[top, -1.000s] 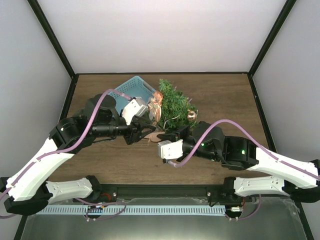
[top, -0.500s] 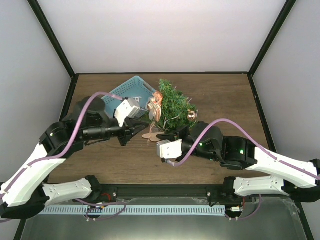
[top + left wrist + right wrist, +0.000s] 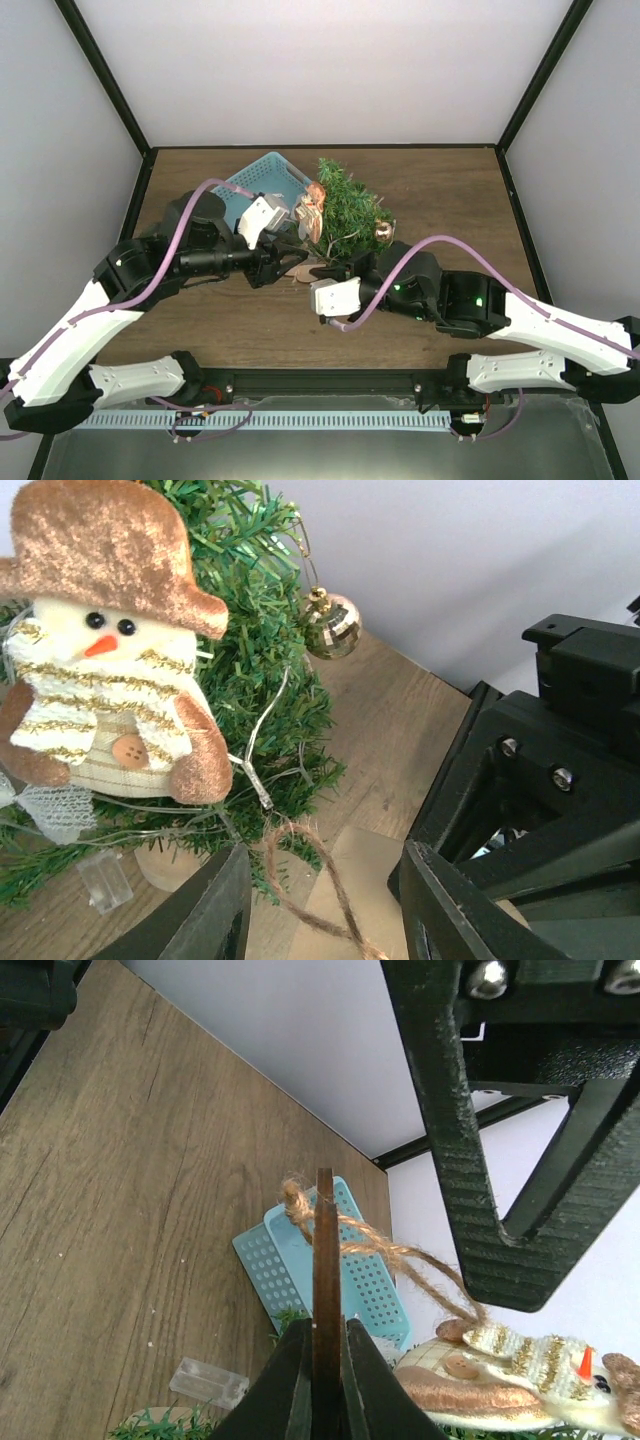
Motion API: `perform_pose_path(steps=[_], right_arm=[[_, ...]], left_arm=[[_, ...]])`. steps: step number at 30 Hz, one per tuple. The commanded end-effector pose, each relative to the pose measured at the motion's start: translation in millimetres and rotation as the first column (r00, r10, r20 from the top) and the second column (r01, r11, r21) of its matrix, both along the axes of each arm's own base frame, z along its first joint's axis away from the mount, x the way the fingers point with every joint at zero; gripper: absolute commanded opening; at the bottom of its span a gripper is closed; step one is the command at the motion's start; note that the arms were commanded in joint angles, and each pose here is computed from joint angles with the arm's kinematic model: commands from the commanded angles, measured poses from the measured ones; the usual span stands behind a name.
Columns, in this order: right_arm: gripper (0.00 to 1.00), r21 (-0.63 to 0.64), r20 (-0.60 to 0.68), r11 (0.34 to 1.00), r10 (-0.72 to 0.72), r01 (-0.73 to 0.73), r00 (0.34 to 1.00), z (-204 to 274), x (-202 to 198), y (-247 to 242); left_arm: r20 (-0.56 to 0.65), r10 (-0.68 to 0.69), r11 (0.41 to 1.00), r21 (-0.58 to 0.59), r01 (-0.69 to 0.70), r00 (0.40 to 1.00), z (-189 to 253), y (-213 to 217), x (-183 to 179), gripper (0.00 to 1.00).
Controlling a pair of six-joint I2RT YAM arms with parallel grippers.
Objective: Decorate the small christmas tree
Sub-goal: Adjust the decoration item at the center of the board.
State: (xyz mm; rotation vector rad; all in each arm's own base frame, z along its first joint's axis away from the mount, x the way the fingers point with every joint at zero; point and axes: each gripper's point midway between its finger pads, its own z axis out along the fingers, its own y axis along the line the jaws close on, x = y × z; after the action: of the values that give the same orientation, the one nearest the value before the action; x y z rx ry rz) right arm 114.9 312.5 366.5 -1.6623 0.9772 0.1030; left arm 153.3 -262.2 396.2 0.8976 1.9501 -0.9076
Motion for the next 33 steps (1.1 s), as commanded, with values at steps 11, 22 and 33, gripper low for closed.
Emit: perform_pose_path(steps=[11,22,33], right_arm=[[0.01,0.055,-0.006,0.998,-0.008,0.008,1.0,23,0,4],[0.01,0.092,-0.06,0.994,-0.047,0.052,0.997,24,4,4],[0.01,0.442,-0.398,0.889,0.077,0.118,0.914,40,-22,-19]], left_arm=[[0.013,0.036,0.998,0.05,-0.037,0.999,-14,12,2,0.34],[0.126,0.036,0.998,-0.063,-0.028,0.991,14,22,-5,0.04],[0.287,-0.039,0.887,-0.432,0.166,0.957,76,13,-34,0.04]])
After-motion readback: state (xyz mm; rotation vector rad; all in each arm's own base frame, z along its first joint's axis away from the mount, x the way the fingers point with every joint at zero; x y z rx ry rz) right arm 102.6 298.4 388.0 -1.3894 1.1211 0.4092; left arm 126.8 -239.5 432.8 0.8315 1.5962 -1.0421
